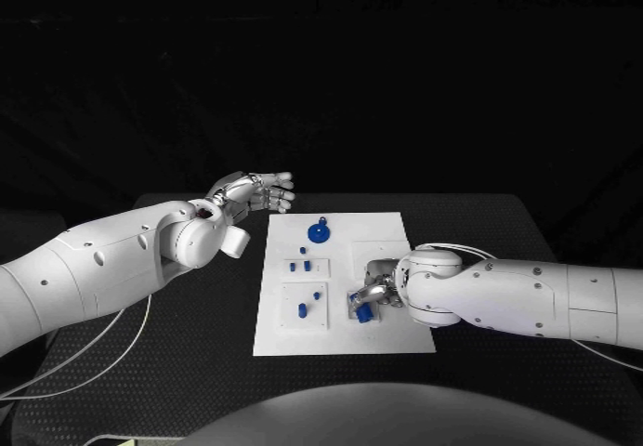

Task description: Assemble the parts on the task board

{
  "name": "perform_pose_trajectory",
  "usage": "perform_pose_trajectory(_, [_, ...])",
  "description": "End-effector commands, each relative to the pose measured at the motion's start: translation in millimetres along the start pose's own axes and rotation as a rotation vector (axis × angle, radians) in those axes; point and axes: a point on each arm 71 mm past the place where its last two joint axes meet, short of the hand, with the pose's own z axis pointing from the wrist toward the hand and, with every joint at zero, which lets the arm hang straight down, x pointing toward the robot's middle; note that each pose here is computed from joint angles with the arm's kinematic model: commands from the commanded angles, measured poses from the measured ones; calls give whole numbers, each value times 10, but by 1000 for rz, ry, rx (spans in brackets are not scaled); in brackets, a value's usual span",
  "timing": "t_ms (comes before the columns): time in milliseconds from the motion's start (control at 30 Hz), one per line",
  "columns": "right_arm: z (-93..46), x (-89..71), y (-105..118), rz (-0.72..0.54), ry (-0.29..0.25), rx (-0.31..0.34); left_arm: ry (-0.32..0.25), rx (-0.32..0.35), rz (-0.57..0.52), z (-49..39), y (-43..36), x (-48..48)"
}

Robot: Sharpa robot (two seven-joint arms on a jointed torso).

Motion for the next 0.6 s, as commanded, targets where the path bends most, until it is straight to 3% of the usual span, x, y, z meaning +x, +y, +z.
perform_pose_trajectory(33, [7,19,5,-17,20,-2,22,7,2,10,-15,33])
perform_pose_trajectory(600, [28,5,-22,4,-5,6,18,4,3,9,-12,23])
